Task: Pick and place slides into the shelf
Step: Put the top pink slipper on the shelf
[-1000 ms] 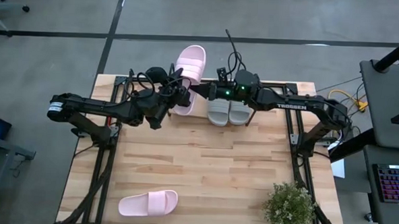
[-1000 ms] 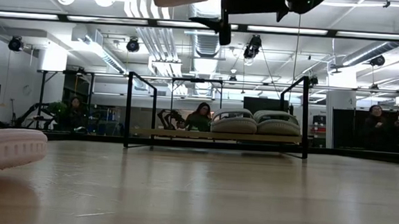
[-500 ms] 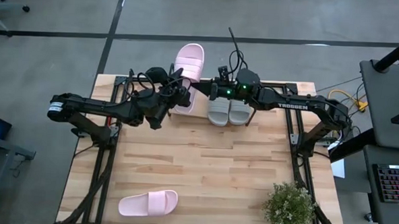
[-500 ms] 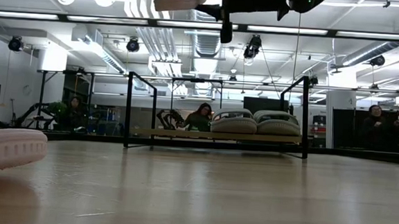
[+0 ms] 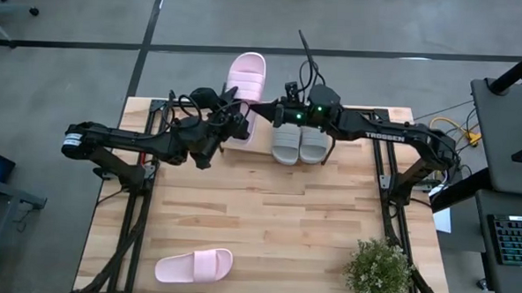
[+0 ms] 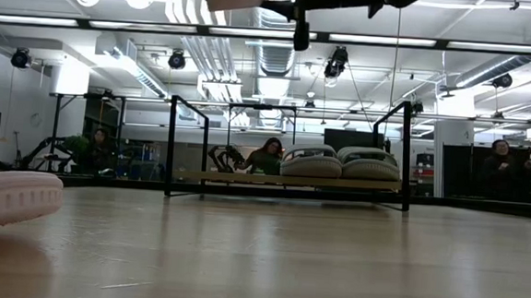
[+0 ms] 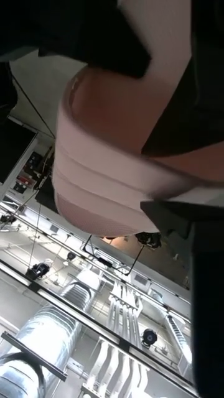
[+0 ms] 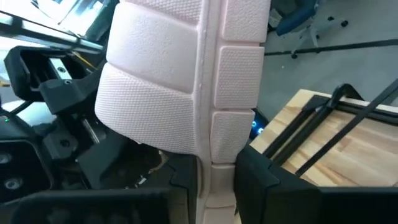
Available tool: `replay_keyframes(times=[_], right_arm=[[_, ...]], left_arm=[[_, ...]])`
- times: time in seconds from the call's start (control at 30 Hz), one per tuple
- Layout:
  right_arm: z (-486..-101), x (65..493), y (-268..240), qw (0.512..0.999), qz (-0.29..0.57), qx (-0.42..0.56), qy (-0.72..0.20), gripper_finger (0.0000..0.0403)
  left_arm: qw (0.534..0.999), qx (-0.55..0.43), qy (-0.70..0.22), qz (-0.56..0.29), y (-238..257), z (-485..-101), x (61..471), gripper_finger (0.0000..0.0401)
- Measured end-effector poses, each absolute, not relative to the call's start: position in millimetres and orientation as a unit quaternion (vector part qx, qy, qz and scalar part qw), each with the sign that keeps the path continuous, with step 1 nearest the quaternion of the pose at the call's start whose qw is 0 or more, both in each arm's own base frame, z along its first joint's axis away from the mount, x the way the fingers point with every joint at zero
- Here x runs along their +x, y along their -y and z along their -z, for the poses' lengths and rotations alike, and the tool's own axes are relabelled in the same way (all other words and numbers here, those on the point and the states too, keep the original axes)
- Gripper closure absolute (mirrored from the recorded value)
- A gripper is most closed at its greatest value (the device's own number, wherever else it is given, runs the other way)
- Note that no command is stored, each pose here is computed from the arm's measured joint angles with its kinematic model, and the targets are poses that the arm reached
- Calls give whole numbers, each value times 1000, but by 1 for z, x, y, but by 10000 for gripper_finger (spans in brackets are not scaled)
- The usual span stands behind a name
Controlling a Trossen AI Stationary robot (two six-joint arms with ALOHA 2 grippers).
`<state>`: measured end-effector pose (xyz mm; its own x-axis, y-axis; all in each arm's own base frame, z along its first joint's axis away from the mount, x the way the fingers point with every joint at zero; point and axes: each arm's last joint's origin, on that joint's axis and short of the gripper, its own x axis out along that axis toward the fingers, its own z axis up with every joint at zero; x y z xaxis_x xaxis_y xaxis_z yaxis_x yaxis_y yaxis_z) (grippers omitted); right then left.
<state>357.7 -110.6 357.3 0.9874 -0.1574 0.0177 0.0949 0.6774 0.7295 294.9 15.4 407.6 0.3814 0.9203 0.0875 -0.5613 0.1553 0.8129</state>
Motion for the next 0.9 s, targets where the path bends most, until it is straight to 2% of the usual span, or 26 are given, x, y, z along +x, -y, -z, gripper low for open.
replay_keyframes(times=[0.17, 0.33, 0.5, 0.7, 0.9], right_arm=[[-362, 357, 114, 916, 88, 390, 35, 342], [-365, 356, 117, 915, 89, 392, 43, 343], [-364, 354, 124, 908, 100, 404, 43, 343], [-362, 348, 138, 897, 122, 423, 44, 344], [-362, 344, 148, 878, 121, 460, 51, 344]], left_arm=[[724, 400, -226, -515, -16, -409, 293, 234], [713, 388, -238, -534, -16, -411, 289, 199], [691, 372, -264, -560, -14, -415, 280, 187], [714, 384, -247, -531, 4, -420, 272, 187], [720, 437, -246, -479, 24, -417, 276, 186]])
